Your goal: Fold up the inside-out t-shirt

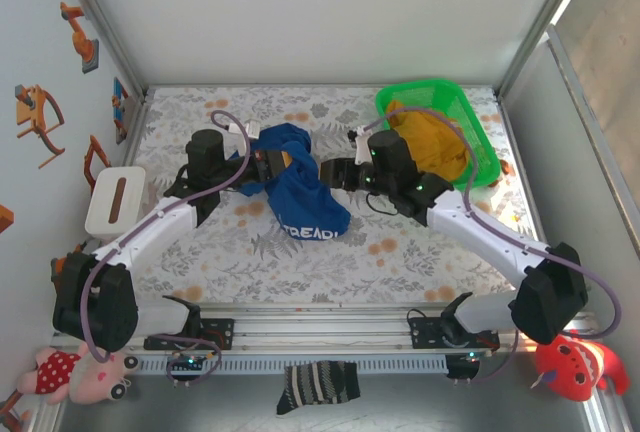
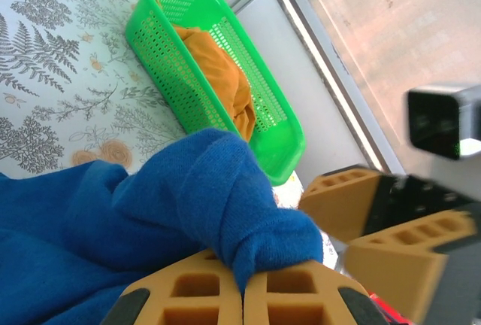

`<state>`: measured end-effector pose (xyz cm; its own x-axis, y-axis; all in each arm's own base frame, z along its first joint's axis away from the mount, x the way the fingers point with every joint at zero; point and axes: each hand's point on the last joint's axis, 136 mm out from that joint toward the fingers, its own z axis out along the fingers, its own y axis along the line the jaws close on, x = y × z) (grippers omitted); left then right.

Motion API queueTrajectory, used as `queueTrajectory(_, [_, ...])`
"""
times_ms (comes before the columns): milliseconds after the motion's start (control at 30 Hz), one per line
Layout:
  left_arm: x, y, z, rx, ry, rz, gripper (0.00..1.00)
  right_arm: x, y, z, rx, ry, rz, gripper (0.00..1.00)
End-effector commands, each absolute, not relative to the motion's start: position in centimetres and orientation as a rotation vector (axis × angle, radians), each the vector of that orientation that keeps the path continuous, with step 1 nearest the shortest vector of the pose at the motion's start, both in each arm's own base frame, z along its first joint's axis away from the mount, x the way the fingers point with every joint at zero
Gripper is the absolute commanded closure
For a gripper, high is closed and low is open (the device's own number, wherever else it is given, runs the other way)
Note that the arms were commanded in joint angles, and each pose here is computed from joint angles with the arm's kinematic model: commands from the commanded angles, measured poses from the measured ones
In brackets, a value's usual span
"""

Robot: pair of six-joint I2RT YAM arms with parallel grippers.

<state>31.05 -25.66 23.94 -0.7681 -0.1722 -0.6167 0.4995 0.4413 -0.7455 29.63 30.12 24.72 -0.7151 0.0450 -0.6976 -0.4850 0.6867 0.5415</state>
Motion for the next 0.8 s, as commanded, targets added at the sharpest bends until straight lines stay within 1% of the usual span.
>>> queueTrajectory(0, [31.1, -26.0, 25.2, 0.305, 2.014, -1.390, 1.00, 29.3, 30.9, 25.0, -0.429, 2.197, 0.875, 0.57])
queueTrajectory(33, [31.2, -25.9, 25.2, 0.305, 2.016, -1.389, 1.00, 29.1, 31.5, 25.4, -0.448, 2.186, 0.895, 0.64])
queueTrajectory(67, [31.2, -26.0, 25.1, 0.305, 2.018, -1.389, 1.00, 28.7, 32.2, 25.7, -0.464, 2.178, 0.916, 0.75])
queueTrajectory(100, [31.2, -26.0, 25.2, 0.305, 2.017, -1.390, 1.00, 28.4, 32.7, 25.9, -0.477, 2.172, 0.935, 0.81])
queueTrajectory(133, [31.3, -26.0, 25.2, 0.301, 2.020, -1.390, 1.00, 28.1, 33.3, 26.0, -0.490, 2.169, 0.962, 0.86])
queueTrajectory(167, [31.3, -26.0, 25.2, 0.303, 2.018, -1.389, 1.00, 27.7, 33.9, 25.8, -0.500, 2.172, 0.986, 0.87])
queueTrajectory(200, [31.3, -26.0, 25.3, 0.306, 2.018, -1.388, 1.00, 27.5, 34.4, 25.7, -0.502, 2.173, 1.012, 0.87])
queueTrajectory(233, [31.3, -26.0, 25.3, 0.307, 2.019, -1.387, 1.00, 27.4, 34.9, 25.4, -0.503, 2.176, 1.034, 0.83])
queueTrajectory(333, [31.3, -26.0, 25.4, 0.309, 2.019, -1.387, 1.00, 27.8, 35.7, 24.0, -0.485, 2.194, 1.063, 0.82])
queueTrajectory(400, [31.2, -26.0, 25.4, 0.309, 2.020, -1.384, 1.00, 28.3, 36.0, 23.3, -0.471, 2.209, 1.049, 0.79])
queueTrajectory(633, [30.9, -25.8, 25.7, 0.313, 2.017, -1.380, 1.00, 30.6, 35.8, 21.7, -0.417, 2.245, 0.979, 0.65])
queueTrajectory(767, [30.6, -25.7, 25.9, 0.321, 2.014, -1.381, 1.00, 31.5, 35.4, 21.3, -0.383, 2.251, 0.966, 0.61])
